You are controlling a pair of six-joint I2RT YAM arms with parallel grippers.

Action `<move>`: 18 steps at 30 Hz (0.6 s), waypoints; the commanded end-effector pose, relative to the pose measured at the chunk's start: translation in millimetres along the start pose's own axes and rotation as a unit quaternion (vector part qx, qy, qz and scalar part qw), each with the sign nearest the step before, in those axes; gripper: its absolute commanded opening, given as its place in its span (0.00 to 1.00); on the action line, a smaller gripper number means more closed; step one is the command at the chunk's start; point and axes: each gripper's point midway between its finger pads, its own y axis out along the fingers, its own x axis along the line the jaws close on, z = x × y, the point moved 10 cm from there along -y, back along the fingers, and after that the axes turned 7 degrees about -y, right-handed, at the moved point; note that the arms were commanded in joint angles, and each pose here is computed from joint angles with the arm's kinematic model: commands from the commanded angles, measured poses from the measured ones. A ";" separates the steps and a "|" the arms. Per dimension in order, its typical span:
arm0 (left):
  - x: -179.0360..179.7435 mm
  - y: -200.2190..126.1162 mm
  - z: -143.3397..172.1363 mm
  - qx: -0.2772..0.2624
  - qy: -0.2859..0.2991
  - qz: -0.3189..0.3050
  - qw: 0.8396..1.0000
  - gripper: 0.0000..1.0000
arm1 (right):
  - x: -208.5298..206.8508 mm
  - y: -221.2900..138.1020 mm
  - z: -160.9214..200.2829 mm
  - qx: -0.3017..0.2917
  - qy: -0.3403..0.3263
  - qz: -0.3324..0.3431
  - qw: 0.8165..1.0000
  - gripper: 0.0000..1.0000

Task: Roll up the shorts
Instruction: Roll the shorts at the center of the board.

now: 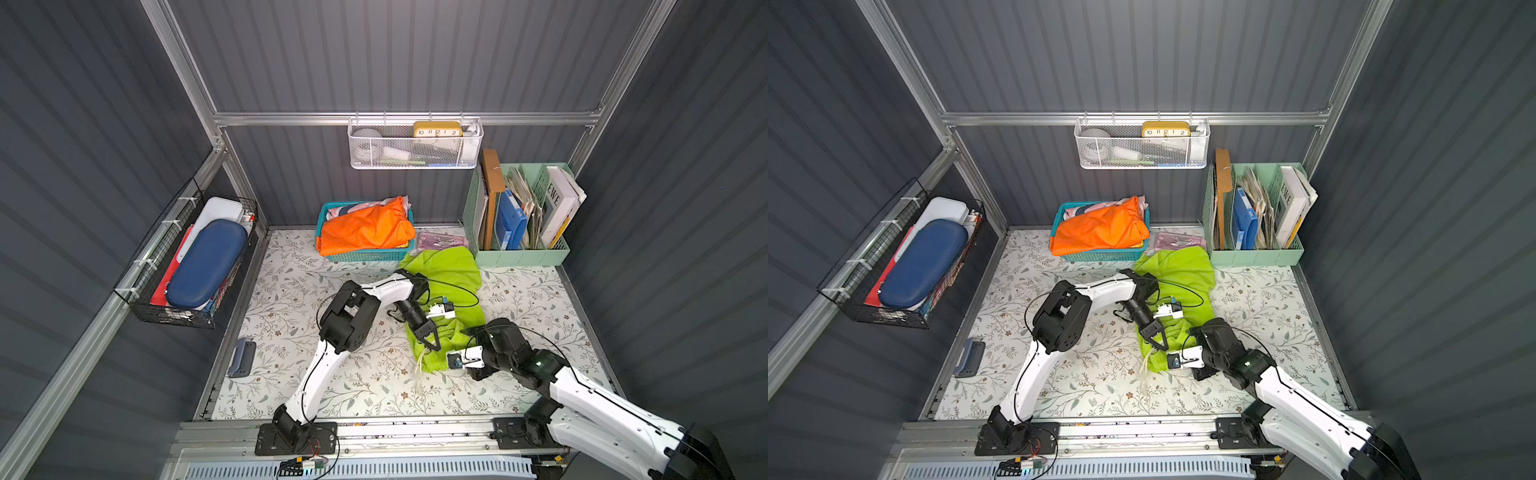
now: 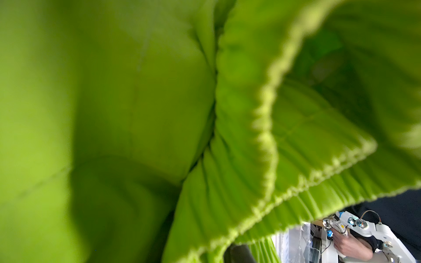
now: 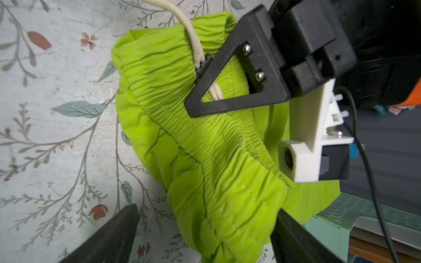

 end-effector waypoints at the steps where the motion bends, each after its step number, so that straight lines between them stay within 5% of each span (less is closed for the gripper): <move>1: 38.9 13.6 17.9 0.053 -0.027 -0.069 0.996 0.13 | -5.2 7.1 -2.9 -0.010 -0.046 0.014 0.999 0.93; 6: 42.1 15.1 19.3 0.054 -0.031 -0.069 0.996 0.13 | -15.6 10.9 -5.7 0.000 -0.078 0.040 0.996 0.92; 13: 42.3 13.9 20.2 0.054 -0.033 -0.072 0.995 0.13 | -46.1 -30.7 -12.3 -0.001 -0.045 0.131 0.990 0.93; 18: 43.5 12.4 19.6 0.053 -0.034 -0.075 0.995 0.14 | -27.2 -54.2 -18.7 -0.016 -0.071 0.069 0.995 0.93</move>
